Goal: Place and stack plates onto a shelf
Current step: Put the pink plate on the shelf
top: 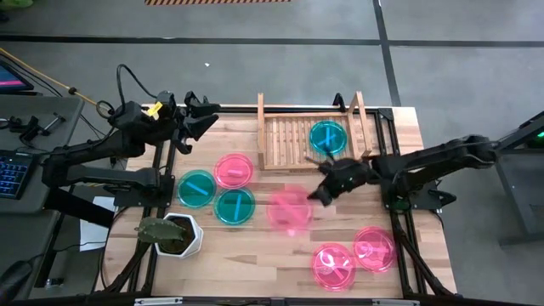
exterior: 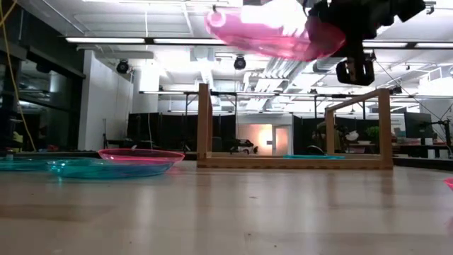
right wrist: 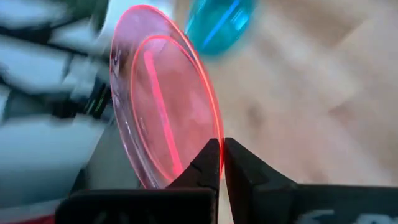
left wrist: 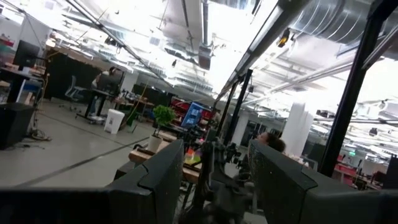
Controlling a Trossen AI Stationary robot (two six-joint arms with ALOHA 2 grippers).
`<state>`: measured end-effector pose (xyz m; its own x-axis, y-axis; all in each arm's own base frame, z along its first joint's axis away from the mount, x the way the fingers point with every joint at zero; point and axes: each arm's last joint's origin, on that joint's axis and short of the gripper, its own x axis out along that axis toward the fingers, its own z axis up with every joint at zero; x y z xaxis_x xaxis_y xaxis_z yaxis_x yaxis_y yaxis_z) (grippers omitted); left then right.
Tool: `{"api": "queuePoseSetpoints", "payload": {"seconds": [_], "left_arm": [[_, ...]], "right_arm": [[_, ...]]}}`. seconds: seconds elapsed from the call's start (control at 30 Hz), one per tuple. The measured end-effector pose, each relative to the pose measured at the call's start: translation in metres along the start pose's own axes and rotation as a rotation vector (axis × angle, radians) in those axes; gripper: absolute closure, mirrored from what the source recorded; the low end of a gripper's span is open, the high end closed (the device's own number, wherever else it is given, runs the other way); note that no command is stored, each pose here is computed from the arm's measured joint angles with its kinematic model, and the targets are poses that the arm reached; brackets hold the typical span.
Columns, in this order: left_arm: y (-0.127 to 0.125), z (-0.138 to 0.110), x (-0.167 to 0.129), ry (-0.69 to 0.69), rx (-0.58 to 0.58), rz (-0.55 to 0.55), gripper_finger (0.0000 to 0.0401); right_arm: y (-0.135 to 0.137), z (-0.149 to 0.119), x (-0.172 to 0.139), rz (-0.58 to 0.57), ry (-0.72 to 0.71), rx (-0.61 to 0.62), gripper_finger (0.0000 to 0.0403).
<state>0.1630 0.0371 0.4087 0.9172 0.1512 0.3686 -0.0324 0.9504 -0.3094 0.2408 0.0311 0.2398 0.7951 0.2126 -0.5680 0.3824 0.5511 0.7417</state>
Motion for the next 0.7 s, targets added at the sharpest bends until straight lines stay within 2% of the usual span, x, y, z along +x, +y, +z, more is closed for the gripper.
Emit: {"api": "queuePoseSetpoints", "payload": {"seconds": [0.27, 0.43, 0.53, 0.7], "left_arm": [[-0.001, 0.002, -0.002, -0.007, 0.000, -0.003, 0.0231], [-0.001, 0.002, -0.002, -0.009, 0.001, -0.003, 0.0231], [-0.001, 0.003, -0.002, -0.018, 0.001, 0.005, 0.0231], [0.000, 0.003, -0.002, -0.029, 0.002, 0.022, 0.0231]], "right_arm": [[-0.035, 0.037, -0.016, -0.336, -0.444, 0.241, 0.0403], [-0.066, 0.061, -0.010, -0.529, -0.610, 0.321, 0.0403], [-0.084, 0.077, -0.001, -0.561, -0.638, 0.358, 0.0403], [-0.104, 0.096, 0.023, -0.503, -0.639, 0.374, 0.0403]]}}
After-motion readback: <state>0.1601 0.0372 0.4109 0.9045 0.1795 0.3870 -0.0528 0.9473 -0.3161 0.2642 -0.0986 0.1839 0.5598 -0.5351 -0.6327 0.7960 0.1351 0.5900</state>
